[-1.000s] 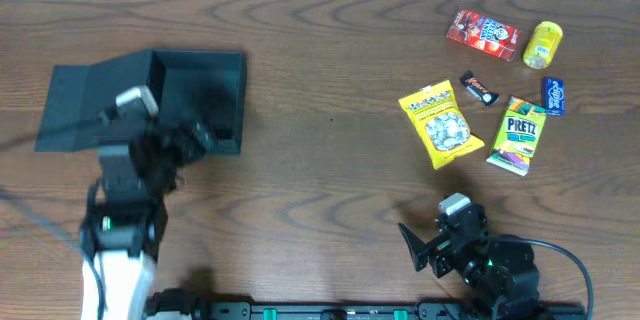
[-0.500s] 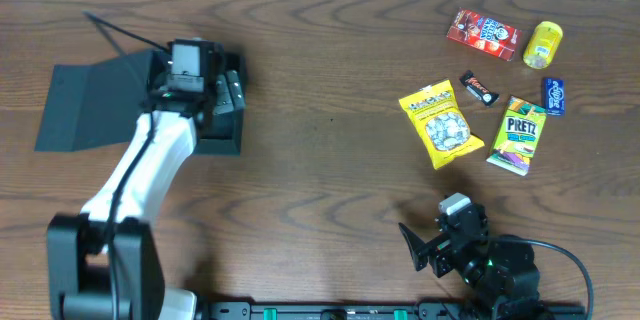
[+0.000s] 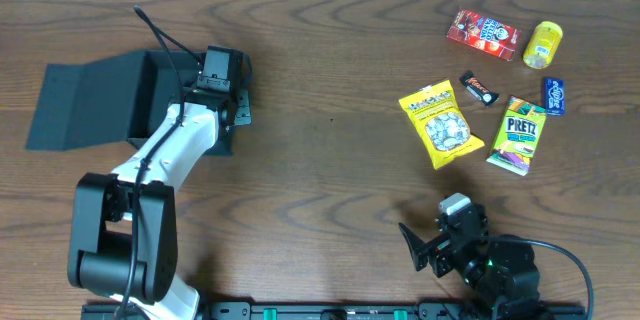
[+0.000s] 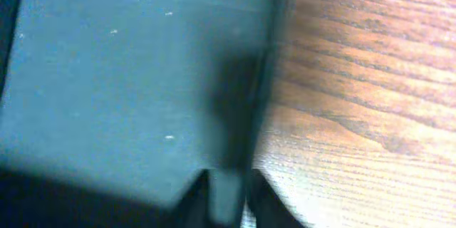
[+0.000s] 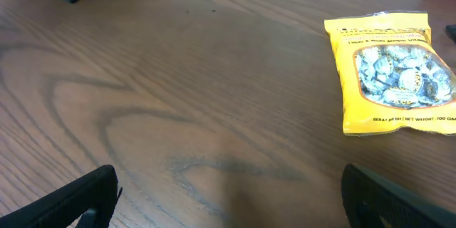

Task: Pack container
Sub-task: 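Reach the left gripper to the black box's near wall and grasp it, then drag the black box right toward table center with the left gripper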

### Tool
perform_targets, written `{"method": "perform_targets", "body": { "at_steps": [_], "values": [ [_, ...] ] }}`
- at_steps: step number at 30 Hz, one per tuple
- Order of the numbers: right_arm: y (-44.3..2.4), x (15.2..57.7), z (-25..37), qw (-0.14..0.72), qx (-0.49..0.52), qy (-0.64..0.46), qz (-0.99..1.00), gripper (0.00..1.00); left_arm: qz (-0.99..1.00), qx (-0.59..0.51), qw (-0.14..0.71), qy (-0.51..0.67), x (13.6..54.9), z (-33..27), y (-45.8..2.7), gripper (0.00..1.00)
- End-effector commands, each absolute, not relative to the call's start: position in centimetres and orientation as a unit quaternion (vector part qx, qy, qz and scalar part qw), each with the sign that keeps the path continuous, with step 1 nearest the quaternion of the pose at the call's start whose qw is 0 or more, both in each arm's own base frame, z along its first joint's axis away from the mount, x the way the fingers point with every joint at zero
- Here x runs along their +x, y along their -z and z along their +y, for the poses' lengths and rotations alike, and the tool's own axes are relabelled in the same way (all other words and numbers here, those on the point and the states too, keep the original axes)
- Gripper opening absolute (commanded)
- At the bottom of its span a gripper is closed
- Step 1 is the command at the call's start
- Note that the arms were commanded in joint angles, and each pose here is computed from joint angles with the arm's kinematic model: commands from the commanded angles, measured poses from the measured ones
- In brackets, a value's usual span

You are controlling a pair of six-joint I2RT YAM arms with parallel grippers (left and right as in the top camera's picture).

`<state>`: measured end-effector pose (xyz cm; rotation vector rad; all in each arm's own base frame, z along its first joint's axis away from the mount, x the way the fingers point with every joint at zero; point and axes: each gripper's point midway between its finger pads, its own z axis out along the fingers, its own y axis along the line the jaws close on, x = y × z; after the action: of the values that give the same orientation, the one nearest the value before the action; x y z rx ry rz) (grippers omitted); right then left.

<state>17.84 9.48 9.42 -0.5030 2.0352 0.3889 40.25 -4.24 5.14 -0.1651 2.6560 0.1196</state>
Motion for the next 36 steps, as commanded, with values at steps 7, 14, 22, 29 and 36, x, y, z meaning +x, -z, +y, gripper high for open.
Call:
{"method": "perform_targets", "body": {
  "at_steps": [7,14,22,29,36],
  "values": [
    [-9.4,17.8,9.6,0.484,-0.205,-0.162,0.835,0.99,0.963,0.108,0.244,0.034,41.0,-8.8,-5.6,0.06],
    [-9.4,17.8,9.6,0.484,-0.205,-0.162,0.835,0.99,0.913,0.331,0.237,0.013,38.9,-14.4,-5.4,0.06],
    [-9.4,17.8,9.6,0.484,-0.205,-0.162,0.835,0.99,0.795,0.564,0.221,0.015,34.0,-22.5,-5.0,0.05],
    [-9.4,17.8,9.6,0.484,-0.205,-0.162,0.835,0.99,0.700,0.681,0.214,-0.001,31.2,-25.8,-4.9,0.05],
    [-9.4,17.8,9.6,0.484,-0.205,-0.162,0.835,0.99,0.690,0.693,0.203,-0.055,31.9,-24.5,-4.8,0.16]
  ]
}}
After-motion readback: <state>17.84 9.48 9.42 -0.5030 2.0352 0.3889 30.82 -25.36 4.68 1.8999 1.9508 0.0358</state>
